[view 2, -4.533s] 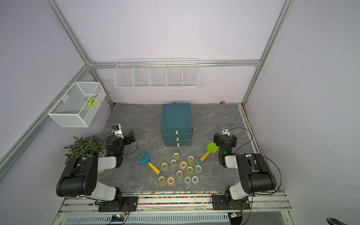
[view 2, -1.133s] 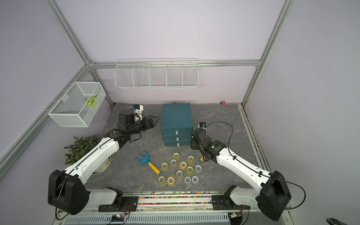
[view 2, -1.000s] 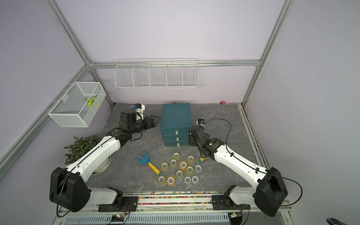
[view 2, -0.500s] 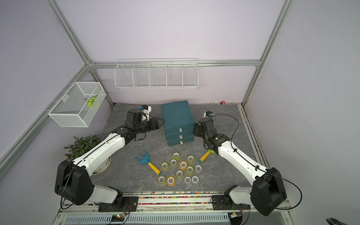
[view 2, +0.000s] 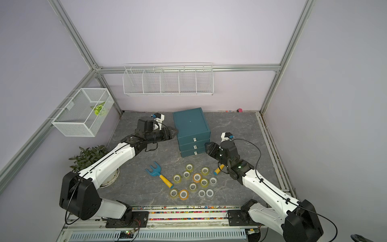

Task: Place the transparent tape into the drawer according to color
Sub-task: Open the drawer in the storage box.

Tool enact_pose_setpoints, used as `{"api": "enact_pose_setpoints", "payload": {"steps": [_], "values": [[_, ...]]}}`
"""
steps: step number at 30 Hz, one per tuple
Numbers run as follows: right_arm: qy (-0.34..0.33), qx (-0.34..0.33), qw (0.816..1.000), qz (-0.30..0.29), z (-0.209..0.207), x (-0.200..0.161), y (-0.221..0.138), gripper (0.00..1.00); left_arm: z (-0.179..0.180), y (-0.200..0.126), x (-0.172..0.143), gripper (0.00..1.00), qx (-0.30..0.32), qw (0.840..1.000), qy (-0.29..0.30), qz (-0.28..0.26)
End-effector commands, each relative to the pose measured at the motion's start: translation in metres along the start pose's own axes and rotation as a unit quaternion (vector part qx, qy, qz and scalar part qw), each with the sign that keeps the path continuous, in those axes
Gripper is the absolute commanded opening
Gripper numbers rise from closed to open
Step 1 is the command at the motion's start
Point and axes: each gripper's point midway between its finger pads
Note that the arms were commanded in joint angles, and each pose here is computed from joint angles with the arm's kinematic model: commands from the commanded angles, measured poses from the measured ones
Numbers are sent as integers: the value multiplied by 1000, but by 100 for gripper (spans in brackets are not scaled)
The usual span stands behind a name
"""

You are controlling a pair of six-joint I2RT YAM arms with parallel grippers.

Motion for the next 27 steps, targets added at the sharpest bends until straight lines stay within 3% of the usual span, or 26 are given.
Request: {"api": "enact_pose_setpoints", "payload": {"steps": [1, 9, 20, 27], "values": [[51, 61, 997, -16, 30, -3, 10, 60, -10, -3, -2, 72, -15, 1000, 4, 8], [106, 92, 989, -37, 30, -6, 35, 58, -10, -4, -5, 71, -16, 1000, 5, 11], [116, 108, 987, -31, 44, -6, 49, 55, -11, -1, -5, 70, -22, 1000, 1, 13], [126, 120, 984, -25, 49, -8, 63, 47, -13, -1, -6, 69, -28, 999, 3, 16]]}}
Point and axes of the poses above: each gripper's point midway between its finger pads, its own y axis out along the fingers, its own z axis along the line the jaws close on, x = y × z, and after that the axes turned 6 degrees about y, right-handed
